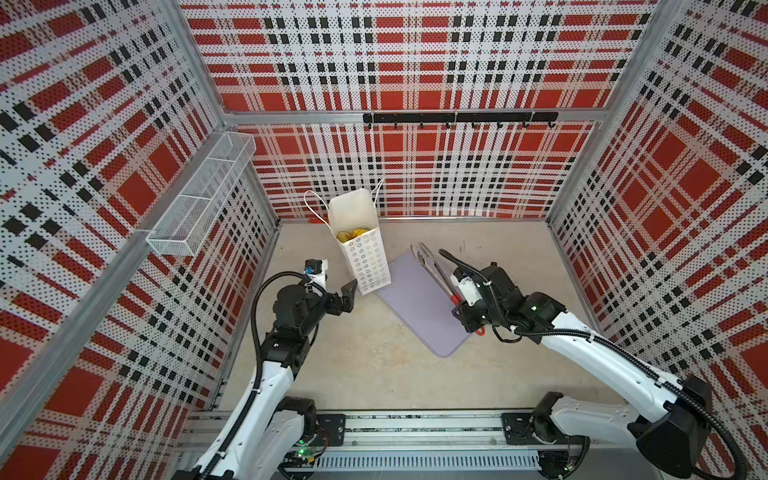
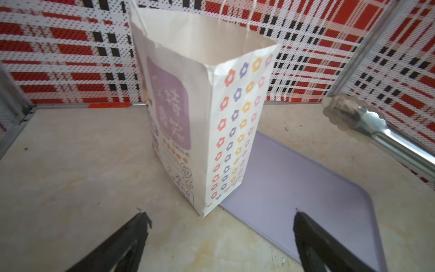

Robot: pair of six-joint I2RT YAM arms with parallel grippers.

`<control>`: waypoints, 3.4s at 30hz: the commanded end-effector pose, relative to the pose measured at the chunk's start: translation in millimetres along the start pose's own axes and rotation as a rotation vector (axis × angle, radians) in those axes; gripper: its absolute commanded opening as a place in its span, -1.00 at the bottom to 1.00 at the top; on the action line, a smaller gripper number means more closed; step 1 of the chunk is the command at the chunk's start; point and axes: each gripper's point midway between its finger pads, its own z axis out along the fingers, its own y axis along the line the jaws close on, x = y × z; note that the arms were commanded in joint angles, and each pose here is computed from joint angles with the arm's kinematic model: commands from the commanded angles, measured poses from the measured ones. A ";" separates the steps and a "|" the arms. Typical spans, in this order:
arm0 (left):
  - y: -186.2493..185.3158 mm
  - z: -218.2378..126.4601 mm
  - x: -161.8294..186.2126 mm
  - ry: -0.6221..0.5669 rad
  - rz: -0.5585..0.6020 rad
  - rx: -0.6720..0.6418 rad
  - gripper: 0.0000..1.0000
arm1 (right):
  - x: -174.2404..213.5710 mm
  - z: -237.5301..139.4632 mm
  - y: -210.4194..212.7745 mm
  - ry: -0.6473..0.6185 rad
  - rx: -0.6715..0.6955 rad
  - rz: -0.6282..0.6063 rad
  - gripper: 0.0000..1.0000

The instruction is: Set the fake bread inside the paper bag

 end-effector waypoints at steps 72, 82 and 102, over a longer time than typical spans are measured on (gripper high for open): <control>136.2 -37.6 16.3 -0.424 -0.099 -0.645 0.96 | -26.0 -40.7 -235.0 -0.830 0.577 0.208 1.00; 138.9 -26.6 26.9 -0.430 0.029 -0.655 0.96 | -12.5 -42.3 -246.7 -0.890 0.665 0.153 1.00; 116.4 12.8 37.1 -0.447 0.093 -0.520 0.96 | 3.6 -9.7 -250.2 -0.897 0.630 0.133 1.00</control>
